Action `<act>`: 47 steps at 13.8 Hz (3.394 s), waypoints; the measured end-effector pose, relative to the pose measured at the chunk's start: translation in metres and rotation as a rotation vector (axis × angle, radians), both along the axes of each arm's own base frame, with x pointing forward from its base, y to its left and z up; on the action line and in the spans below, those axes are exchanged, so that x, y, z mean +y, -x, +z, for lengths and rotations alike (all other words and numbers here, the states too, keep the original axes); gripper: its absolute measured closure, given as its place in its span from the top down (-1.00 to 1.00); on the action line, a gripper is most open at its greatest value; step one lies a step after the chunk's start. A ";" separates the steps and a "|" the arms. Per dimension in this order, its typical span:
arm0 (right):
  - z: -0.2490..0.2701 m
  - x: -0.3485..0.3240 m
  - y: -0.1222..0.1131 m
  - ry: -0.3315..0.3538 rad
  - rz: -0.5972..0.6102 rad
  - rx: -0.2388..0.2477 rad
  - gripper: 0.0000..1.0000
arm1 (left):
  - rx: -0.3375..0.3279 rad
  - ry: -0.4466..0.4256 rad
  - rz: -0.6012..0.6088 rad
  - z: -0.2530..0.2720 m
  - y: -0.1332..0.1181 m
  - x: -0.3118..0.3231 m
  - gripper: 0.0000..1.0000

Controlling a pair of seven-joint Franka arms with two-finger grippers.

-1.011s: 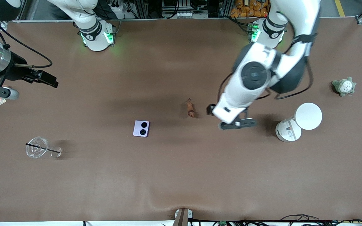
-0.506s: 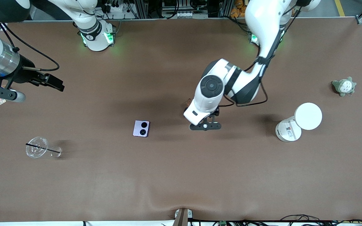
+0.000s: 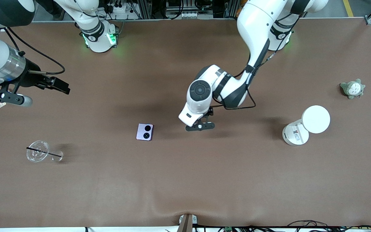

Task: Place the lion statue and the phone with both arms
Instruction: 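Close the left gripper on the lion statue and lift it, then grasp the white phone with the right gripper while the left gripper holds the lion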

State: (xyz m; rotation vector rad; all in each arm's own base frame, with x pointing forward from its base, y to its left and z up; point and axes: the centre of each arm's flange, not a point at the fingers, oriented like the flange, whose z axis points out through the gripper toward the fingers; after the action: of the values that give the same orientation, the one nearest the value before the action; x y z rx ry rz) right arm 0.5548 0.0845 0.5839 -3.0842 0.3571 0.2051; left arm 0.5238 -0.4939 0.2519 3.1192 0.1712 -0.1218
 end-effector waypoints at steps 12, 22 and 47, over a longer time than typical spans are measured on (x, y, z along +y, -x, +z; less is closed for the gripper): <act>-0.032 0.057 -0.006 0.049 -0.037 -0.043 1.00 | 0.025 -0.032 0.019 -0.051 0.017 -0.006 -0.27; -0.158 0.157 -0.028 -0.024 0.186 -0.030 1.00 | 0.025 -0.037 0.021 -0.014 -0.079 0.119 -0.27; -0.406 0.227 -0.013 0.066 0.117 -0.173 1.00 | 0.027 -0.100 -0.155 -0.046 -0.135 0.375 0.25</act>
State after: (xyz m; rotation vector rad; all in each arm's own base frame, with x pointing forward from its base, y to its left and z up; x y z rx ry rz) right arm 0.5674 0.3114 0.1778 -3.1590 0.1811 -0.0724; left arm 0.6587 -0.1193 0.2061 3.2285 -0.0668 -0.1615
